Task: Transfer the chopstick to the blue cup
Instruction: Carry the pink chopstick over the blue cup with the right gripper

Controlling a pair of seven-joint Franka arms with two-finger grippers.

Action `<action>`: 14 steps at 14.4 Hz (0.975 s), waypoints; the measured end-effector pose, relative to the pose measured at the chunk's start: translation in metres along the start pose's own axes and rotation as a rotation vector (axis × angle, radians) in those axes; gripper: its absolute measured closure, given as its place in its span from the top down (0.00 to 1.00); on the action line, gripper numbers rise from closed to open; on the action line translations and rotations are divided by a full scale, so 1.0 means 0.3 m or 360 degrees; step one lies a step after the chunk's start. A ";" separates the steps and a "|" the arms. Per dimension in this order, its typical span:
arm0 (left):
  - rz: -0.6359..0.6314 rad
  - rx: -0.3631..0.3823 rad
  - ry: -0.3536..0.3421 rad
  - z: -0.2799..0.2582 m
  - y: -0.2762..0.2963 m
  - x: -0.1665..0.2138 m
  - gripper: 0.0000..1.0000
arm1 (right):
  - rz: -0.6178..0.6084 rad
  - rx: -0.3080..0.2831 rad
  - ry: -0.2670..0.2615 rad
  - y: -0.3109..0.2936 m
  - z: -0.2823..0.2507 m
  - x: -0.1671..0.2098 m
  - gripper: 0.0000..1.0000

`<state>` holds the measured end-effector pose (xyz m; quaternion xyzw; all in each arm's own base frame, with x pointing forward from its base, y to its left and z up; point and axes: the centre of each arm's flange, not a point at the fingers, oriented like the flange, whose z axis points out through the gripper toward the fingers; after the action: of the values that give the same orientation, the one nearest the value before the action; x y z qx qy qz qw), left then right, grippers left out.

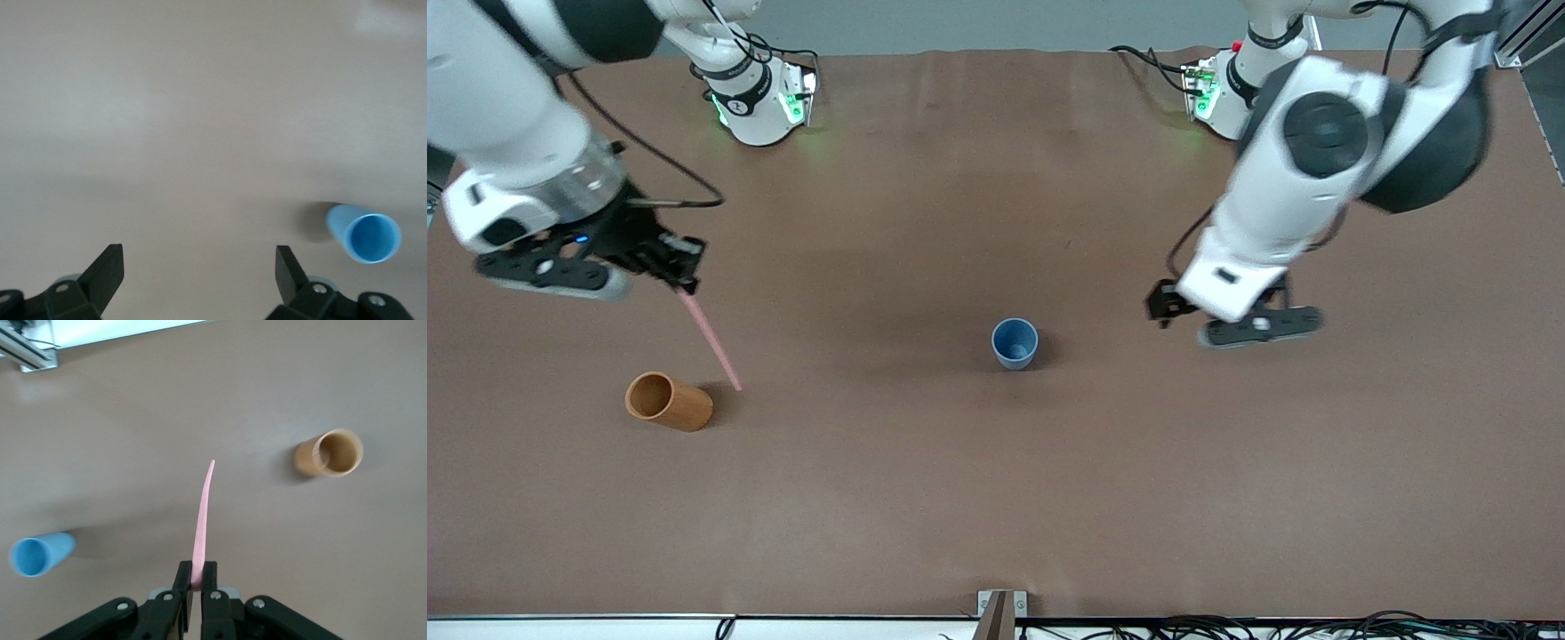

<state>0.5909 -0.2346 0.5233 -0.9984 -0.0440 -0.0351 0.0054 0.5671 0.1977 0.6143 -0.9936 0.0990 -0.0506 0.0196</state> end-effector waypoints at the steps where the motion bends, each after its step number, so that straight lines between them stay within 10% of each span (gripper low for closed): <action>1: 0.0041 0.0013 0.0000 -0.030 -0.091 0.019 1.00 | 0.0042 0.0019 -0.0001 -0.067 -0.004 -0.033 0.09; 8: 0.0316 -0.0007 -0.0083 -0.221 -0.579 0.030 1.00 | 0.0205 0.0036 0.0173 -0.565 0.095 -0.269 0.09; 14: 0.0378 -0.0014 -0.0118 -0.415 -0.562 -0.074 1.00 | 0.0290 0.0132 0.0158 -0.837 0.284 -0.449 0.09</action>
<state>0.5455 -0.0704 0.6472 -0.9972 0.0746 0.0027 0.0035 0.4935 0.4730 0.5288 -0.9751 0.1875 -0.1018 0.0604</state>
